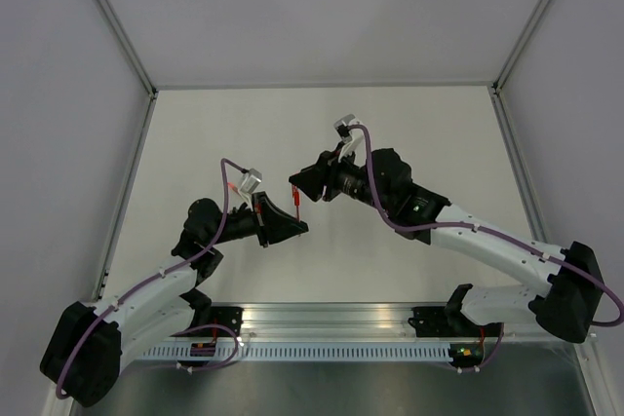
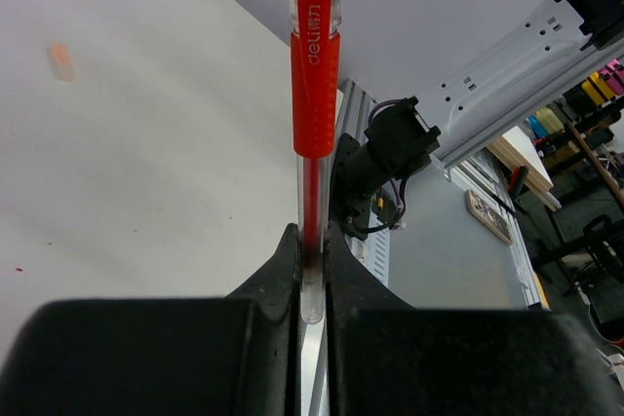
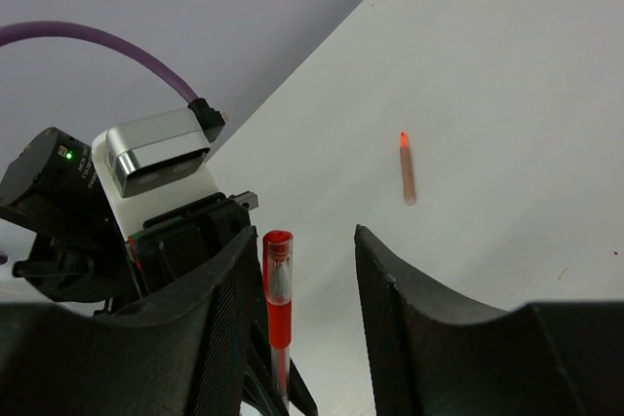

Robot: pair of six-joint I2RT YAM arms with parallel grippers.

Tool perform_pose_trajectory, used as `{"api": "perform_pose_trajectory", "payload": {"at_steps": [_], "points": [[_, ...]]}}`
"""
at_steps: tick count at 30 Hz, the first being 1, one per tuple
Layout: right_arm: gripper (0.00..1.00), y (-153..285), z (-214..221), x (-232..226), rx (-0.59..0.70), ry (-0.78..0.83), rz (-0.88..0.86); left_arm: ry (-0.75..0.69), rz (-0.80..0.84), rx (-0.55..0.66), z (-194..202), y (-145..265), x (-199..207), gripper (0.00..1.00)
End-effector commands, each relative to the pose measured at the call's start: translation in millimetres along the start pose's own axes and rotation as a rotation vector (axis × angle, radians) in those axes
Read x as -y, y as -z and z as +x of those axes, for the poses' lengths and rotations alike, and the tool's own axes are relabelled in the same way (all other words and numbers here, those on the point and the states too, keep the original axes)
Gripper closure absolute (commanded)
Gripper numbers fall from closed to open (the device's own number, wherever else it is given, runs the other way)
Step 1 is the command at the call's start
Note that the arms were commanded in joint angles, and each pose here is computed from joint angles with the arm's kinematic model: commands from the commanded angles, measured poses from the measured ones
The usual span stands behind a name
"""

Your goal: Insert the pens into the pen caps

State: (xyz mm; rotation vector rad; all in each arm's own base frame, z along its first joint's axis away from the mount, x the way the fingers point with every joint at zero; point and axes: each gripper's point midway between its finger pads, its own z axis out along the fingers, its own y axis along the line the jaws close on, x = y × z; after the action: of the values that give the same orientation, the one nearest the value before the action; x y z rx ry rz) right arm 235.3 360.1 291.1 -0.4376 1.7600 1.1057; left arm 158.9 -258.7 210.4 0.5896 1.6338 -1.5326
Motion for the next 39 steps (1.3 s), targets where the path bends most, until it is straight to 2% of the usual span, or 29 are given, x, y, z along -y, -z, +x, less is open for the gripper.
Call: {"api": "perform_pose_trajectory", "payload": {"at_steps": [1, 8, 15, 17, 18, 21, 26, 39], "points": [[0.50, -2.9, -28.7, -6.6, 0.058, 0.038, 0.017, -0.098, 0.046, 0.053, -22.3, -2.9, 14.8, 0.98], [0.49, -8.4, -32.9, -7.2, 0.057, 0.042, 0.022, -0.101, 0.055, 0.054, -22.8, -2.7, 16.9, 0.98], [0.58, -9.2, -18.1, -13.1, 0.034, 0.015, -0.039, -0.097, 0.054, 0.053, -22.7, -2.6, 16.5, 0.98], [0.62, -8.5, -10.1, -11.6, 0.029, 0.008, -0.050, -0.098, 0.056, 0.052, -22.4, -2.9, 16.6, 0.98], [0.72, -7.9, -5.9, -11.8, 0.021, 0.006, -0.060, -0.097, 0.053, 0.054, -22.8, -2.8, 16.2, 0.98], [0.87, -5.6, 9.5, -9.9, -0.007, 0.000, -0.078, -0.094, 0.052, 0.054, -22.0, -2.9, 15.6, 0.98], [0.99, -1.5, 35.0, -2.4, -0.046, -0.012, -0.092, -0.089, 0.059, 0.063, -25.1, -2.7, 19.1, 0.98], [1.00, 7.0, 73.4, 0.7, -0.094, -0.107, -0.135, -0.003, -0.009, 0.166, -63.9, -12.6, 16.2, 0.98]]}}
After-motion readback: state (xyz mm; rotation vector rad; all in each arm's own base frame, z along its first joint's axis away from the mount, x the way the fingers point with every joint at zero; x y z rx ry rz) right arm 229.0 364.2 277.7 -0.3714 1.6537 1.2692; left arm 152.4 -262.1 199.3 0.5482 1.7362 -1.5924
